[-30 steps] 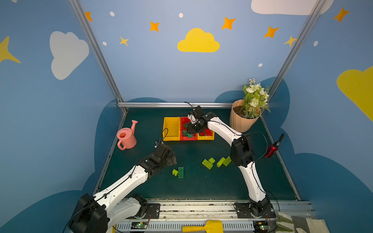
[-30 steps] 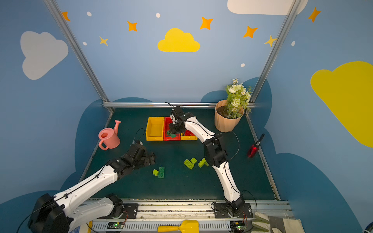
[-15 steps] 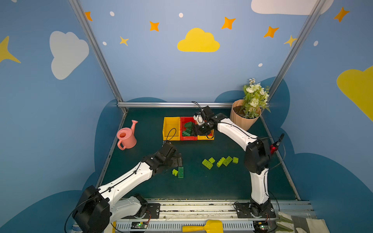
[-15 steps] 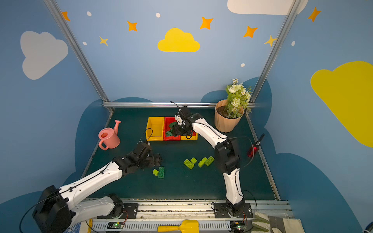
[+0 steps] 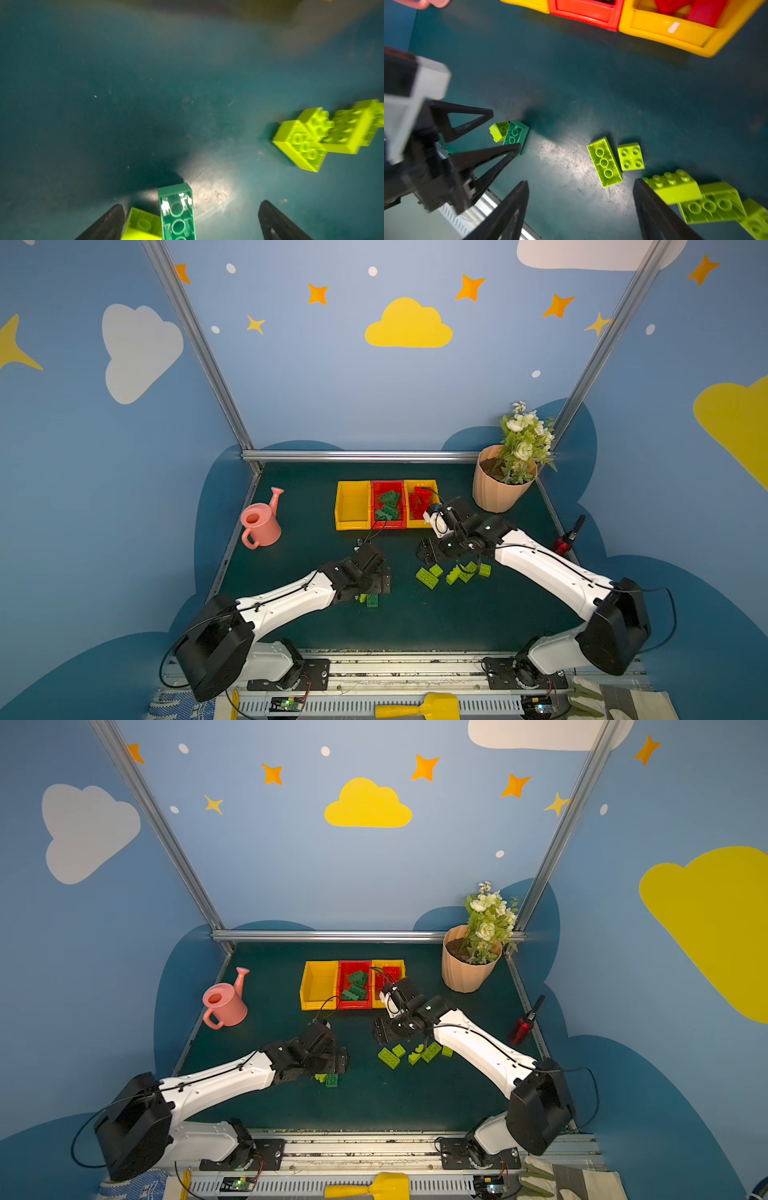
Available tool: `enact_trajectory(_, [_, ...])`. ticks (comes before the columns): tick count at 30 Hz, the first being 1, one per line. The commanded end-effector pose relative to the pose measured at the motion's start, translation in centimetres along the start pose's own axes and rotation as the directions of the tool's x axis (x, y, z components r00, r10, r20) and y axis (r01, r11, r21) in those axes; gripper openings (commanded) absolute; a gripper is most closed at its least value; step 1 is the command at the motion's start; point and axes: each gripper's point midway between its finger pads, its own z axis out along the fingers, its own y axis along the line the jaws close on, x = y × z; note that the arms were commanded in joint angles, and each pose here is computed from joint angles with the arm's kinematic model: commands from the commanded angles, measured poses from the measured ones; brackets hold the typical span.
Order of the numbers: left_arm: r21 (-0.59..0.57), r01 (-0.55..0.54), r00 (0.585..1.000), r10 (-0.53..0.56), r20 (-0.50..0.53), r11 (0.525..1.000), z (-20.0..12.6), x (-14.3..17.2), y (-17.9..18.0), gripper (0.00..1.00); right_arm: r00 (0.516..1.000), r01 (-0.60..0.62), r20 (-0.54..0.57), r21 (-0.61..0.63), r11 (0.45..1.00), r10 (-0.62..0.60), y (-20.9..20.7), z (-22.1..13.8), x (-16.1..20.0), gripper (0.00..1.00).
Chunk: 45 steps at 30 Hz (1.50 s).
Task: Sort the legos into containers by color
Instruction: Pick up the lego from the center of the table.
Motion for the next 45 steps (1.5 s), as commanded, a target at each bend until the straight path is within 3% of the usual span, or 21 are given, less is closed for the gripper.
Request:
enact_trajectory(1, [-0.007,-0.019,1.000,0.019,-0.012,1.000,1.0,0.1,-0.3,0.99,0.998,-0.014,0.068,0.017,1.000,0.013,-0.3,-2.1,-0.1,0.81])
enact_trajectory(7, [0.005,-0.036,0.999,0.036,-0.033,0.999,1.6,0.9,-1.2,0.96,0.996,-0.023,0.081,0.023,0.999,0.021,-0.7,-3.0,0.9,0.83])
enact_trajectory(18, [-0.079,-0.101,0.989,0.092,-0.116,0.992,1.5,3.8,0.0,0.90,0.995,-0.035,0.092,0.038,0.999,0.031,-1.3,-3.5,1.8,0.83])
enact_trajectory(26, [-0.087,-0.119,0.990,0.111,-0.087,0.989,1.1,2.5,-0.7,0.86,0.995,-0.060,0.088,0.060,0.996,0.055,-2.0,-3.1,2.3,0.83])
enact_trajectory(40, [-0.184,-0.110,0.979,0.074,-0.191,0.977,3.4,3.5,-0.4,0.69,0.992,-0.086,0.102,0.077,0.993,0.078,-2.9,-3.9,3.7,0.83])
enact_trajectory(45, [-0.201,-0.105,0.973,0.059,-0.222,0.974,3.9,4.2,-0.1,0.50,0.990,-0.090,0.116,0.076,0.993,0.080,-3.1,-4.4,3.9,0.83])
